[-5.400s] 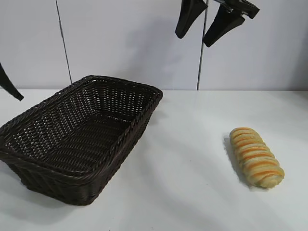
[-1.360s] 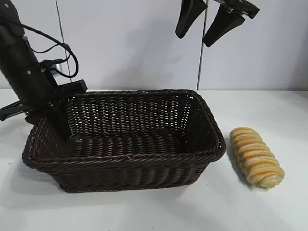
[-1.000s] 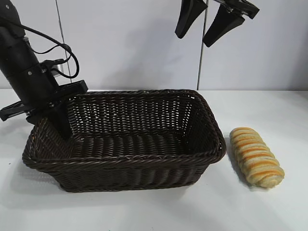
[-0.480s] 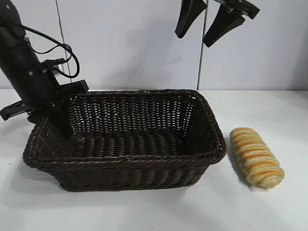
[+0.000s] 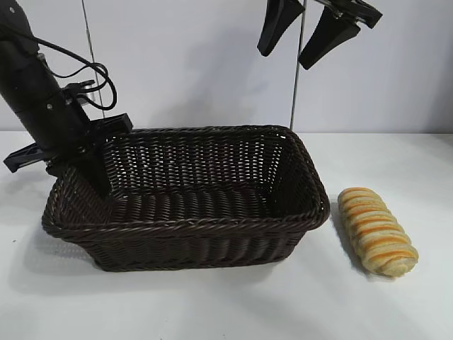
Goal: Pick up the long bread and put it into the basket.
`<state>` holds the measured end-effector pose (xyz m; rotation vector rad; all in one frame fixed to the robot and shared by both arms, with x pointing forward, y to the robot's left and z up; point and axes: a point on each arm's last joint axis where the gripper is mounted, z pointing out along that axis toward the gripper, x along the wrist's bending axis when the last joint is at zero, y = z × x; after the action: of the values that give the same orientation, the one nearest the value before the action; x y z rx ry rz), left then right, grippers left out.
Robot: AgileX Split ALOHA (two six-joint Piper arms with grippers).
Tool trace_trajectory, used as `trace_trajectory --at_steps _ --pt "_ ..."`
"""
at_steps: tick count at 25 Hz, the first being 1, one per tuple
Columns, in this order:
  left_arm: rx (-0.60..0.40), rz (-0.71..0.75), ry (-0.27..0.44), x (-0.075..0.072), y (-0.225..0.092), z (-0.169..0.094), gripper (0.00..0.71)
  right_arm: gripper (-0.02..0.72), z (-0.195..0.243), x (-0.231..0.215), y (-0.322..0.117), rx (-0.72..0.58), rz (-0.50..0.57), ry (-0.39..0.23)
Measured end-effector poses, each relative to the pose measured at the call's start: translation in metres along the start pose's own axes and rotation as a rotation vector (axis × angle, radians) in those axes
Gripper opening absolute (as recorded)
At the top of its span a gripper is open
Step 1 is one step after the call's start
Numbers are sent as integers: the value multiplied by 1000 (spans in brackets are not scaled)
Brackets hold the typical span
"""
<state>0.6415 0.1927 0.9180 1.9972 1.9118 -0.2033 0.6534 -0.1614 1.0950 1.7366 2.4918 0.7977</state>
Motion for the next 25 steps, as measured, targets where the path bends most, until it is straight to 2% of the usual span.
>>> trace_trajectory --at_steps 25 --pt "-1 -2 -1 0 0 0 106 486 0 0 0 1 0 0"
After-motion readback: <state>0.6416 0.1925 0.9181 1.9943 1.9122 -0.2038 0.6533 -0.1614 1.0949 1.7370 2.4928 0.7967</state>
